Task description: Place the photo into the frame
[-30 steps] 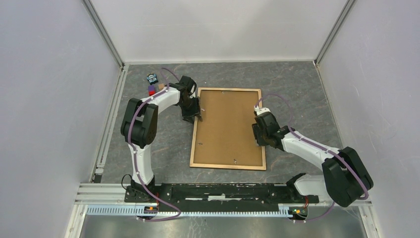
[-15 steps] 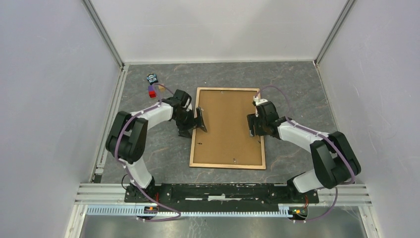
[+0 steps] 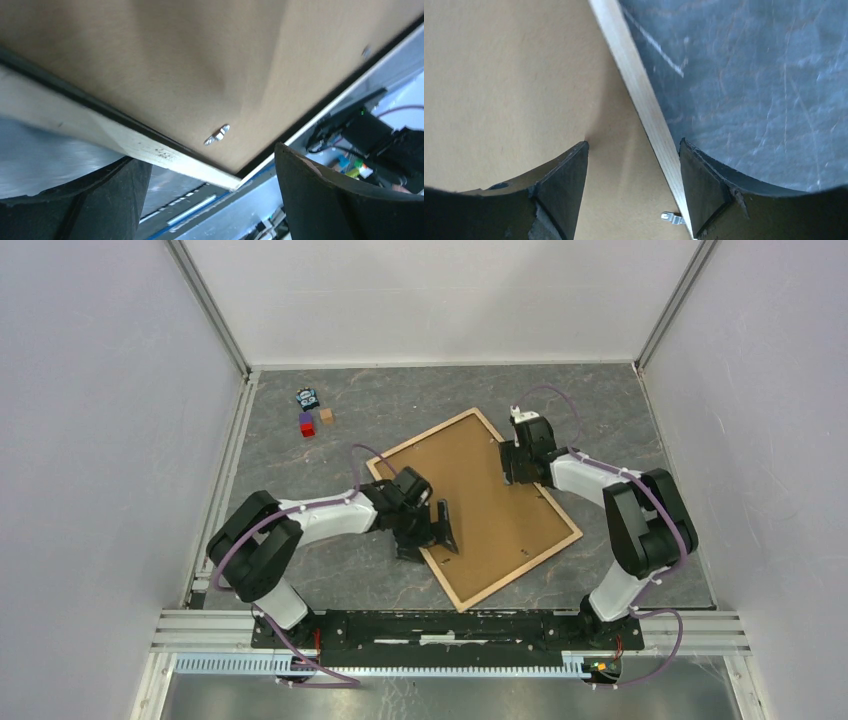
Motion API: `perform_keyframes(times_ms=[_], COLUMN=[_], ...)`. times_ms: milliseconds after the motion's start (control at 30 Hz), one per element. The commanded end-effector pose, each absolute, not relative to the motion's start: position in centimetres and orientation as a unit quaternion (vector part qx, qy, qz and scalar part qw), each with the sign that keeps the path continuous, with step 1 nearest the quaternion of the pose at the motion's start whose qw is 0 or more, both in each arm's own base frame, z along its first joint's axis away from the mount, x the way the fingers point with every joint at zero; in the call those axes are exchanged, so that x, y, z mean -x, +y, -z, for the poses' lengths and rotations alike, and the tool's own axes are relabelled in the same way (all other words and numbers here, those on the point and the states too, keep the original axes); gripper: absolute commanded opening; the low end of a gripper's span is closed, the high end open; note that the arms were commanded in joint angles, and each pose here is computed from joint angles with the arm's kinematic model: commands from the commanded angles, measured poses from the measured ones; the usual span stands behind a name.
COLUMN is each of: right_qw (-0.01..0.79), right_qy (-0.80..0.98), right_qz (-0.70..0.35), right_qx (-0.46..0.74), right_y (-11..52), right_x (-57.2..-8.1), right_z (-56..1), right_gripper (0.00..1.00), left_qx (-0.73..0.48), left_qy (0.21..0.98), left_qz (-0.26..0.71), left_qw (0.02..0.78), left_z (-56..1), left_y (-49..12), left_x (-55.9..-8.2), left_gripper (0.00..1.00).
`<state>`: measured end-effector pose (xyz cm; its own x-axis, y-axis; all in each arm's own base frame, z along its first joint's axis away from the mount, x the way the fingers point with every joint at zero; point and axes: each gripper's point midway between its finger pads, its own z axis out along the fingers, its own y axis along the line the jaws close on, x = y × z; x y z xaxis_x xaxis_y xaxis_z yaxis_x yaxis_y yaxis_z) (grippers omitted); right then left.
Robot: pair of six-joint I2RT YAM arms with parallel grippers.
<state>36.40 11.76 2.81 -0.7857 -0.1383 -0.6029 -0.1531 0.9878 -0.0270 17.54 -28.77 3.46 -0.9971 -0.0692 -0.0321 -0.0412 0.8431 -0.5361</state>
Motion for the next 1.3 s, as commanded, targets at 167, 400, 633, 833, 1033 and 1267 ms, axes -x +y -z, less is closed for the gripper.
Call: perform_keyframes(times_ms=[167, 400, 633, 833, 1033, 1267], right_qw=[0.314, 0.354, 0.362, 0.367, 0.336, 0.315], right_qy=[0.927, 0.922, 0.924, 0.929, 0.932, 0.936], right_qz=[-0.138, -0.042, -0.033, -0.035, -0.088, -0.127], right_qx=[0.154, 0.151, 0.119, 0.025, -0.107, -0.092], right_y=[20.3, 16.4, 12.0, 6.4, 3.6, 4.9], right_x=[-41.2, -41.4, -33.6, -30.0, -27.3, -27.3], right_z=[-4.5, -11.1, -10.9, -9.1, -5.5, -3.4], right_gripper=[0.71, 0.84, 0.91, 0.96, 0.88, 0.75], left_qx=[-0.041, -0.146, -0.150, -0.074, -0.075, -0.110], left_qy=[0.918, 0.927, 0.922, 0.903, 0.896, 0.903], left_qz=[0.391, 0.317, 0.241, 0.305, 0.319, 0.288], left_qw=[0.058, 0.139, 0.262, 0.295, 0.299, 0.300], left_z=[-6.9, -11.5, -17.2, -20.3, -20.6, -19.4], left_y=[-38.9, -34.6, -30.5, -31.6, -32.6, -32.3], left_x=[-16.6, -18.0, -23.7, -27.9, -29.0, -29.8], left_gripper=[0.97, 1.00, 1.00, 1.00, 1.00, 1.00])
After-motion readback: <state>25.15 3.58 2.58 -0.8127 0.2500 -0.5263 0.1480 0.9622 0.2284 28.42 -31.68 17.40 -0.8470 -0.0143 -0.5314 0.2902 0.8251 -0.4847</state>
